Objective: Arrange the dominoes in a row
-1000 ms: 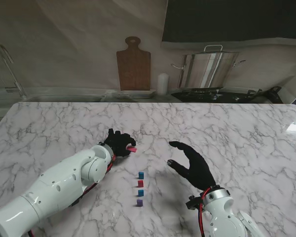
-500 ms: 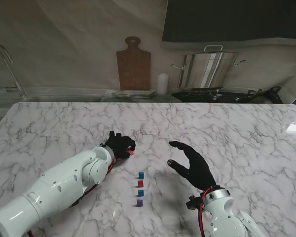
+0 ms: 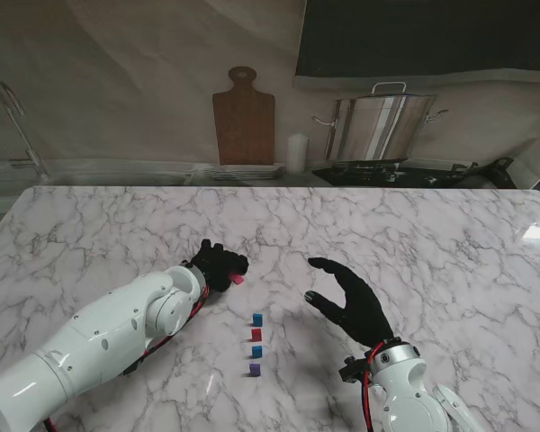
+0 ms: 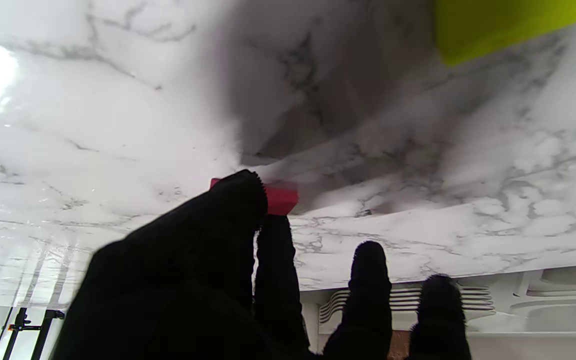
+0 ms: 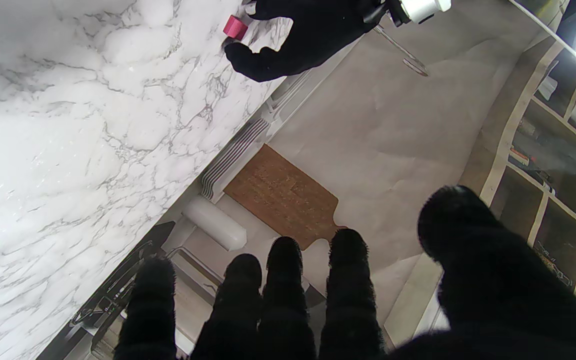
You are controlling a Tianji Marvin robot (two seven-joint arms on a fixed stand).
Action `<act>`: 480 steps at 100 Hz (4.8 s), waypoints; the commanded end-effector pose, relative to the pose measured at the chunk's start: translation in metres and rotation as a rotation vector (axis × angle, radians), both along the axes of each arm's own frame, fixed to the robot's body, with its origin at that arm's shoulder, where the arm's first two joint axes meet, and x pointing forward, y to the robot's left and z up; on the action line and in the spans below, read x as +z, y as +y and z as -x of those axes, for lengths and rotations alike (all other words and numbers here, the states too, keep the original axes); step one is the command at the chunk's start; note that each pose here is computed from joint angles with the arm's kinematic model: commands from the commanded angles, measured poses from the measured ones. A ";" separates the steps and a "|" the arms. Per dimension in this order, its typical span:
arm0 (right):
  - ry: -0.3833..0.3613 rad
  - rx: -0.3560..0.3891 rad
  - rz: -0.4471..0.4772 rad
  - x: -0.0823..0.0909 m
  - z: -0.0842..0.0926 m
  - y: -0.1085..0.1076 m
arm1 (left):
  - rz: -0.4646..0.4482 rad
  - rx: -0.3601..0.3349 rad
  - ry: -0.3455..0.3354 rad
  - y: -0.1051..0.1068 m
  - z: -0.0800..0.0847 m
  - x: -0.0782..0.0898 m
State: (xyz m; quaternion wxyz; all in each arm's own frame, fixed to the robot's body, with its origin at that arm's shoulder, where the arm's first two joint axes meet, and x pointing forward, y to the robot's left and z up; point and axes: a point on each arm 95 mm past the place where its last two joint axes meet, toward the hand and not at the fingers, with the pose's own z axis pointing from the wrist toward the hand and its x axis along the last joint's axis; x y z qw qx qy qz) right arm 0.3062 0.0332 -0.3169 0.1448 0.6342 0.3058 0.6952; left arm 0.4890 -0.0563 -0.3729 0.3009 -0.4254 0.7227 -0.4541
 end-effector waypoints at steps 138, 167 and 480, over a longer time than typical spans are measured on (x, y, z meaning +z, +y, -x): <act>0.004 0.009 0.003 -0.001 0.003 0.004 | -0.009 -0.019 -0.013 0.000 0.008 -0.010; 0.004 0.008 0.001 -0.001 0.002 0.003 | -0.016 -0.022 -0.016 -0.002 0.009 -0.010; 0.011 0.018 0.005 -0.003 0.002 0.005 | 0.270 0.095 -0.073 -0.008 0.048 0.047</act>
